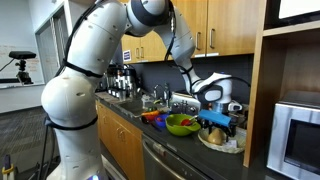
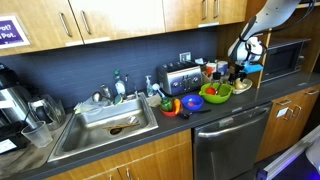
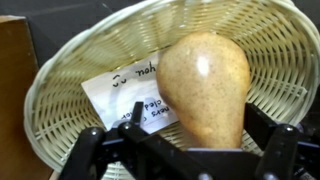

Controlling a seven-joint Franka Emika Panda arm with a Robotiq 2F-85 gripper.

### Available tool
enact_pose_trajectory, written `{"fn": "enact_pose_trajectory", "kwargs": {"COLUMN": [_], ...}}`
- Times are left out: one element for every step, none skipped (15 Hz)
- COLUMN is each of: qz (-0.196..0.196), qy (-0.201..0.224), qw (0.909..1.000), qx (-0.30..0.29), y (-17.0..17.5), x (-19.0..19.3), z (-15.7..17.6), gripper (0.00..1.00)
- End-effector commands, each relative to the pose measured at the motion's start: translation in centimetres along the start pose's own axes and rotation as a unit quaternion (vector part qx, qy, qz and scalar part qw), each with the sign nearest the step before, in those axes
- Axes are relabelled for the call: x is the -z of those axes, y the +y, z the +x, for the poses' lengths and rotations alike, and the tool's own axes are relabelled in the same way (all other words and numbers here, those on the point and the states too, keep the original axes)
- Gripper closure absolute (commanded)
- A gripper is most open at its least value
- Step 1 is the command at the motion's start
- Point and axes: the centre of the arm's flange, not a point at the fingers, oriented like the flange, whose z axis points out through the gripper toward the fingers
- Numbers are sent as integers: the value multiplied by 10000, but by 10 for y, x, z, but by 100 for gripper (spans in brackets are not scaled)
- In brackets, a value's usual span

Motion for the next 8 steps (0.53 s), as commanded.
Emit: {"fn": "enact_pose_trajectory", "kwargs": {"qz": [-46, -81, -114, -156, -225, -298, -369, -441], "qy": [6, 32, 52, 56, 25, 34, 57, 81], "qw": [10000, 10000, 9999, 9998, 9997, 9995, 9993, 9990], "qx": [6, 15, 30, 58, 37, 53, 60, 61], "y": [1, -1, -2, -3, -4, -4, -5, -5], "x": [6, 12, 17, 22, 29, 37, 44, 51], "z": [0, -2, -4, -4, -5, -7, -8, -10], "gripper": [0, 0, 0, 0, 0, 0, 0, 0]}}
